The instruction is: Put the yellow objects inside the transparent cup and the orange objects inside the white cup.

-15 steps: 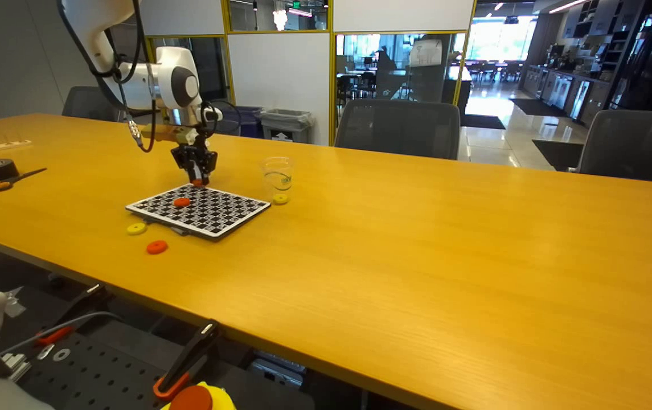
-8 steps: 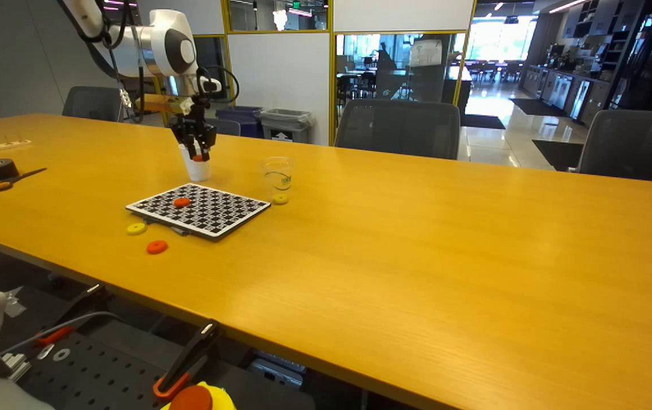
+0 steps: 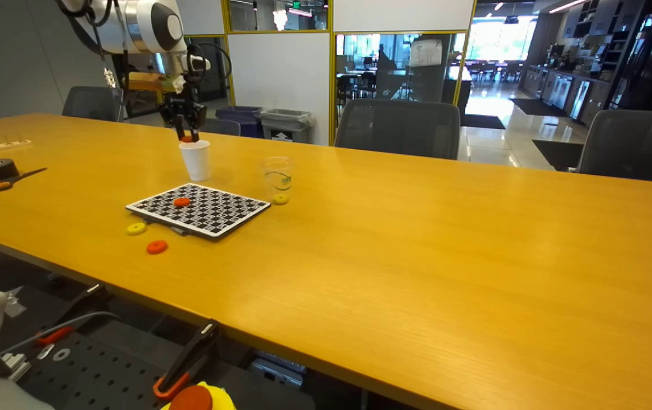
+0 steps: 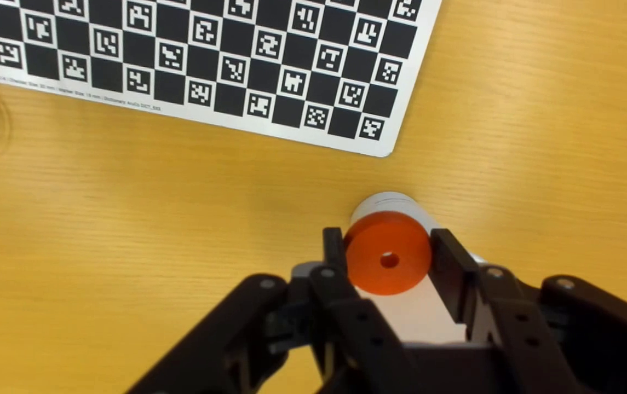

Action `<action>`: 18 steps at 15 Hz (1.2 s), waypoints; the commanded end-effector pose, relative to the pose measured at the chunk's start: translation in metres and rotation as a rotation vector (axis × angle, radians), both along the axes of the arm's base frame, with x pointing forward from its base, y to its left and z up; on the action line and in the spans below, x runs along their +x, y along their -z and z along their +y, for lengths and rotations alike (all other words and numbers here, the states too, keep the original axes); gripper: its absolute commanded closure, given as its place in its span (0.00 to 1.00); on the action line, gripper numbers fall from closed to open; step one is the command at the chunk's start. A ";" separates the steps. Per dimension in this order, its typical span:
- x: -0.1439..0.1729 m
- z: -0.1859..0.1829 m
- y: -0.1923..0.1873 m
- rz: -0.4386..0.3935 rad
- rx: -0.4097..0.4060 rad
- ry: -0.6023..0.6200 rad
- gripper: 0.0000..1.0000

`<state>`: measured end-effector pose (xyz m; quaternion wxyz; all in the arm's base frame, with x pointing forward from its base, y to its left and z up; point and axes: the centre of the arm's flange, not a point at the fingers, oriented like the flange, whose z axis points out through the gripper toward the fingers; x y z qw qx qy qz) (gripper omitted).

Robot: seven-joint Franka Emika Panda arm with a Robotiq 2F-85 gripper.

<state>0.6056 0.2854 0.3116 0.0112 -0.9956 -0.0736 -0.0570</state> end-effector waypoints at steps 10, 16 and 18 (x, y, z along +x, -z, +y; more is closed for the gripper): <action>0.064 0.031 0.004 0.000 0.037 -0.134 0.75; 0.070 0.036 0.015 0.029 0.052 -0.156 0.26; 0.067 0.036 0.014 0.033 0.048 -0.155 0.11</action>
